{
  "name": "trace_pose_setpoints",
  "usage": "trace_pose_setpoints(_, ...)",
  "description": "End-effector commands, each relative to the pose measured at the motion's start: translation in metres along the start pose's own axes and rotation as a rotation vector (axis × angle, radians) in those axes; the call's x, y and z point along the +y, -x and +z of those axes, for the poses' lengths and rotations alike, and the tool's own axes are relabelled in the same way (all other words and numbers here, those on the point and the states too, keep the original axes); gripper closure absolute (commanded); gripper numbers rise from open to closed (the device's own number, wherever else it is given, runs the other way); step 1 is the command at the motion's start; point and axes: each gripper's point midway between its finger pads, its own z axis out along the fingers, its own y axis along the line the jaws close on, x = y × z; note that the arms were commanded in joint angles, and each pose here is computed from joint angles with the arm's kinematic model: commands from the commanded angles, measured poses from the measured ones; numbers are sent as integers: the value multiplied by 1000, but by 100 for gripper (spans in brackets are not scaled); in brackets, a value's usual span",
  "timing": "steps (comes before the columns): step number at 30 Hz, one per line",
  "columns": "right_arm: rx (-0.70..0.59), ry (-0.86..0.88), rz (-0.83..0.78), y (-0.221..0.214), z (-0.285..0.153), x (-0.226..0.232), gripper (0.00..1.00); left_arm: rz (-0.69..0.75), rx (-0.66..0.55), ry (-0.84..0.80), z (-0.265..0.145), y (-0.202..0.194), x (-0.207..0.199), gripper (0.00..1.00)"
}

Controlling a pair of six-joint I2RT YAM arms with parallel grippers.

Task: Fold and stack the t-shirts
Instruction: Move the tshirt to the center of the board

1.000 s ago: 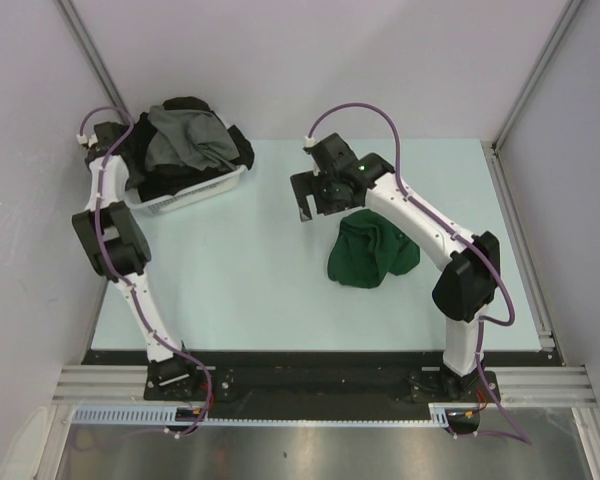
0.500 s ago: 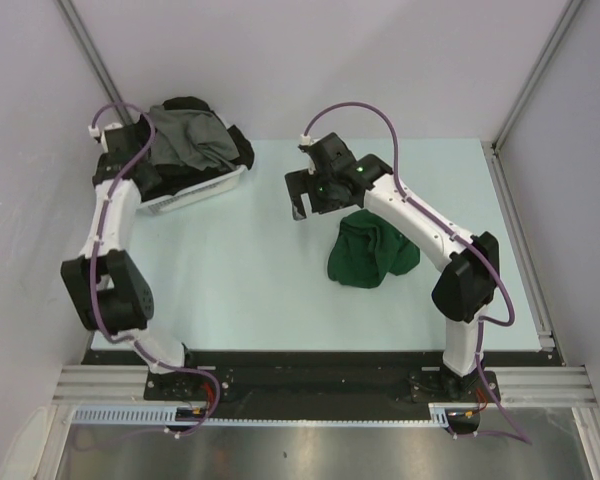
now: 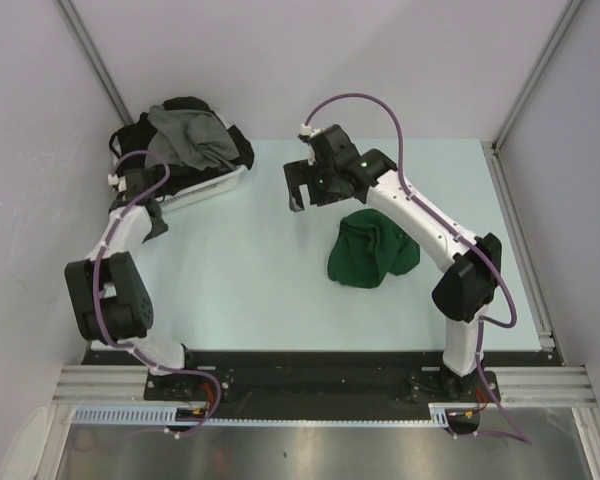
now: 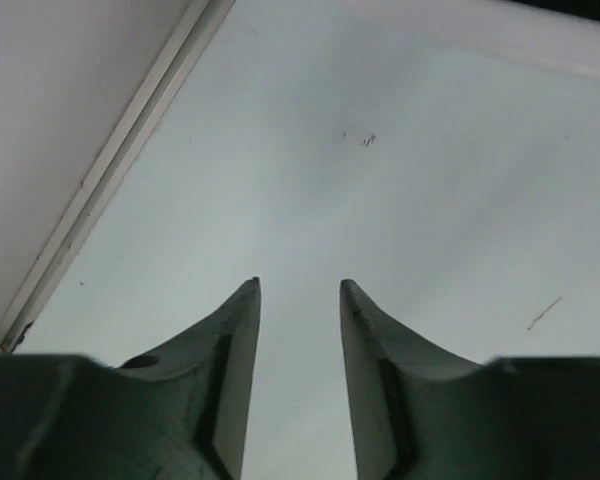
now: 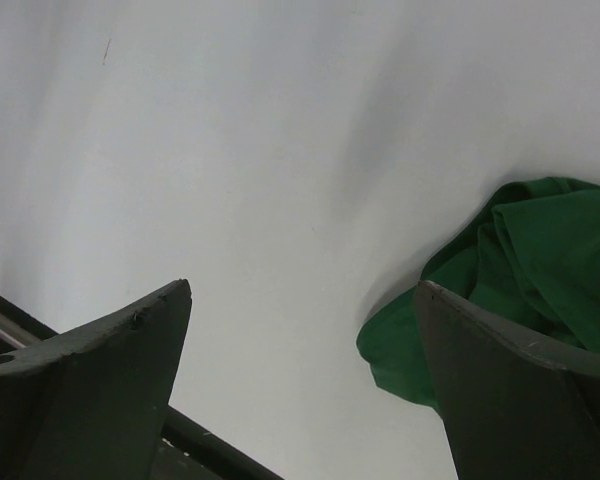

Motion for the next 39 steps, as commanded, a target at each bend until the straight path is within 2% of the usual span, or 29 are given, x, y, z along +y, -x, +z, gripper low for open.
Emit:
trace_pose_setpoints(1,-77,8,-1,23,-24,3,0,-36,-34,36,13,33,-8,68)
trace_pose_setpoints(3,-73,0,2,22,-25,0,0,-50,-46,27,15,44,-13,75)
trace_pose_setpoints(6,-71,-8,10,22,-27,-6,0,-56,-39,25,22,50,-19,91)
trace_pose_setpoints(7,-73,-9,9,22,-28,-7,1,-54,-24,31,26,48,-20,100)
trace_pose_setpoints(19,-70,-63,20,26,-29,-26,0,-31,6,122,59,55,-22,100)
trace_pose_setpoints(25,-47,-86,13,21,-29,-33,1,-36,-15,164,73,73,-25,100)
trace_pose_setpoints(33,-23,-103,9,14,-28,-36,1,-59,-68,141,82,115,-43,100)
trace_pose_setpoints(39,-9,-108,8,9,-26,-34,0,-64,-70,139,90,125,-49,100)
